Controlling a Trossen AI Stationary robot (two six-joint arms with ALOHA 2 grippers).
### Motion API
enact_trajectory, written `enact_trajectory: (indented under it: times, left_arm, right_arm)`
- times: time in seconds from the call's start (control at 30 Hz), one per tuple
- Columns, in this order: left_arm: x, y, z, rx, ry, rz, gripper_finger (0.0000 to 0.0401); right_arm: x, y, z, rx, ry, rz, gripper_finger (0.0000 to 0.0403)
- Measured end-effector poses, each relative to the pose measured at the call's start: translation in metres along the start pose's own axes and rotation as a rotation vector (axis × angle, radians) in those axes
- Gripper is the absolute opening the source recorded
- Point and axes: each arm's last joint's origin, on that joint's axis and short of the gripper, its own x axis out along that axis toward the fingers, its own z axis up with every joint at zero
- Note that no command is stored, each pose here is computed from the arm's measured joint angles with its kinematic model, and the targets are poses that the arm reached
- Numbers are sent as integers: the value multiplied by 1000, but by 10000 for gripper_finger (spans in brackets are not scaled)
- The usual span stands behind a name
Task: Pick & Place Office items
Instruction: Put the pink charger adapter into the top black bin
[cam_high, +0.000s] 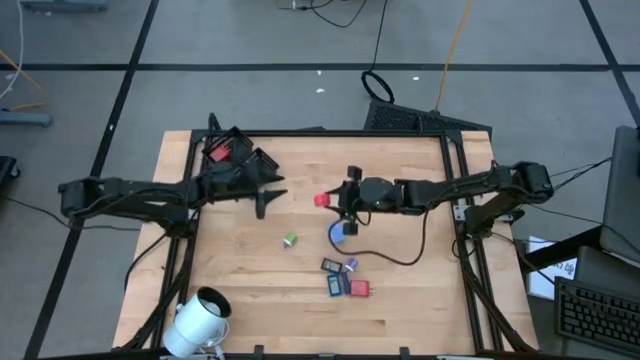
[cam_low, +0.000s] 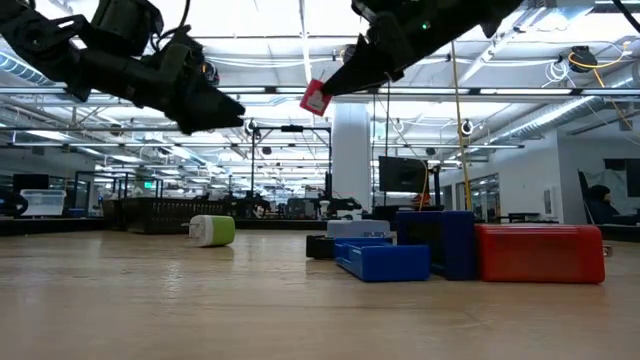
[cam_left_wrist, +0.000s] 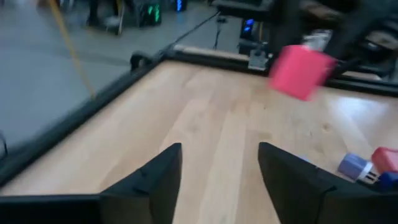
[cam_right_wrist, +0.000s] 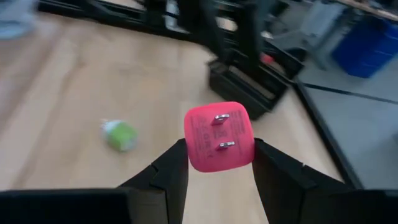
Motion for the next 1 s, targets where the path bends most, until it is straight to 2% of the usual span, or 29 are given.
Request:
enact_trajectory:
  times: [0.1, 0.23, 0.37, 0.57, 0.7, 0.83, 1.0]
  left_arm:
    - [9, -8, 1, 74, -70, -30, 248]
    - [19, -17, -2, 92, -125, -70, 270]
    - [28, -23, -5, 122, -127, -93, 277]
    - [47, -33, 6, 138, -135, -123, 278]
    - [64, -40, 12, 174, -93, -144, 278]
    - [80, -46, 9, 222, -14, -158, 278]
    - [95, -48, 6, 243, 17, -149, 278]
  right_arm:
    - [1, -5, -2, 19, 15, -48, 144]
    - [1, -4, -6, 8, 28, -50, 148]
    - [1, -3, -6, -9, 28, -47, 145]
    - [1, -3, -6, -12, 29, -47, 149]
    - [1, -3, -6, -12, 28, -45, 146]
    - [1, -3, -7, -13, 33, -43, 146]
    - [1, -1, -6, -17, 31, -41, 149]
